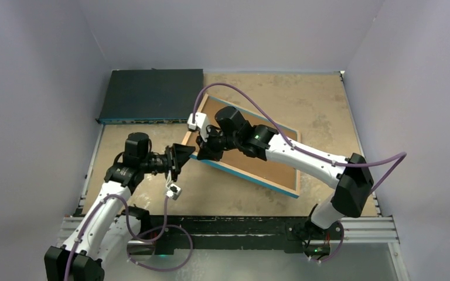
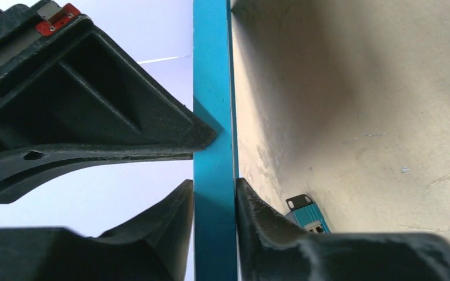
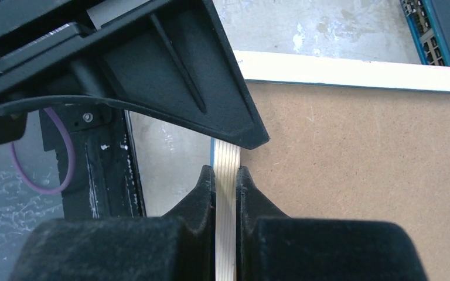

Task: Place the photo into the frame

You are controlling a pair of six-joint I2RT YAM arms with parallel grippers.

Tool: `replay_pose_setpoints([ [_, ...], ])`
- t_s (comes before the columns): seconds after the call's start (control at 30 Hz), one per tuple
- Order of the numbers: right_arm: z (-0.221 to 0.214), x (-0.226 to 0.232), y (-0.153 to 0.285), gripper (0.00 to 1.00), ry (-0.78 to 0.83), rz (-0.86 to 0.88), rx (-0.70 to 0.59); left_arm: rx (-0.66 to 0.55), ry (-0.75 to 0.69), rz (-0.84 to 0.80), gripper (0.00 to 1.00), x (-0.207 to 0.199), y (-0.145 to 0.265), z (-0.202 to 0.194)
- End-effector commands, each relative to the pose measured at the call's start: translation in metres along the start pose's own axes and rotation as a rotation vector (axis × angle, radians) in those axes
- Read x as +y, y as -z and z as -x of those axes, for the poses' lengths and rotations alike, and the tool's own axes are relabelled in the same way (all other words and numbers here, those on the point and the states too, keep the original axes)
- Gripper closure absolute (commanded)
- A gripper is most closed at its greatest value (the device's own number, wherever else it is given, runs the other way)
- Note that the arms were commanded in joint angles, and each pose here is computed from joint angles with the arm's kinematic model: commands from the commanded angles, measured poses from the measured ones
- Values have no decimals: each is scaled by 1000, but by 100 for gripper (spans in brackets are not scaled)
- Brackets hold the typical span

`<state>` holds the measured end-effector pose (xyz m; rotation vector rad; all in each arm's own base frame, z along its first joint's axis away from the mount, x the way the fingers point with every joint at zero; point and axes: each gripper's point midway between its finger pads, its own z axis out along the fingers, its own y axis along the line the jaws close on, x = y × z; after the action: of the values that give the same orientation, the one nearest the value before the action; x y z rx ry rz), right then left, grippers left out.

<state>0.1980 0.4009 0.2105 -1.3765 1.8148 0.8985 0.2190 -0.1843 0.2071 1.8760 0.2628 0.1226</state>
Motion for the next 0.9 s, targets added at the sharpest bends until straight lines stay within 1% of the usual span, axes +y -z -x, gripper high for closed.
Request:
replay_pose_setpoints([
  [0.0, 52, 13, 17, 100, 88, 47, -140, 36, -290, 75, 79, 41, 0, -4],
  [0.03, 52, 12, 17, 100, 90, 37, -136, 35, -285, 79, 85, 42, 0, -2],
  [0.07, 51, 9, 19, 97, 92, 17, -133, 32, -280, 76, 89, 43, -1, 0],
  [0.13, 51, 1, 26, 66, 99, -34, -136, 31, -262, 66, 95, 42, -2, 2],
  [0.2, 53, -6, 38, 44, 126, -96, -152, 37, -250, 59, 100, 43, -1, 2],
  [0.23, 54, -10, 46, 39, 138, -134, -163, 39, -245, 55, 100, 43, -1, 2],
  [0.3, 51, -16, 63, 31, 154, -205, -185, 39, -232, 47, 100, 43, -2, 1],
  [0.33, 48, -23, 71, 29, 158, -266, -191, 44, -225, 45, 100, 44, -2, 0],
  [0.4, 40, -22, 86, 25, 192, -299, -194, 51, -200, 39, 100, 44, -2, -1],
  [0.47, 20, -25, 91, 8, 212, -342, -147, 61, -163, 38, 100, 46, -2, -4],
  [0.5, 12, -26, 93, 2, 223, -368, -126, 68, -142, 40, 100, 47, -2, -5],
  [0.57, 1, -30, 100, 1, 245, -422, -100, 81, -79, 40, 100, 49, -2, -8],
  [0.7, -9, -30, 103, 1, 308, -464, -62, 123, 54, 49, 100, 59, 2, -19],
  [0.87, -17, -28, 103, 1, 423, -567, -16, 159, 139, 39, 100, 63, 8, -23],
])
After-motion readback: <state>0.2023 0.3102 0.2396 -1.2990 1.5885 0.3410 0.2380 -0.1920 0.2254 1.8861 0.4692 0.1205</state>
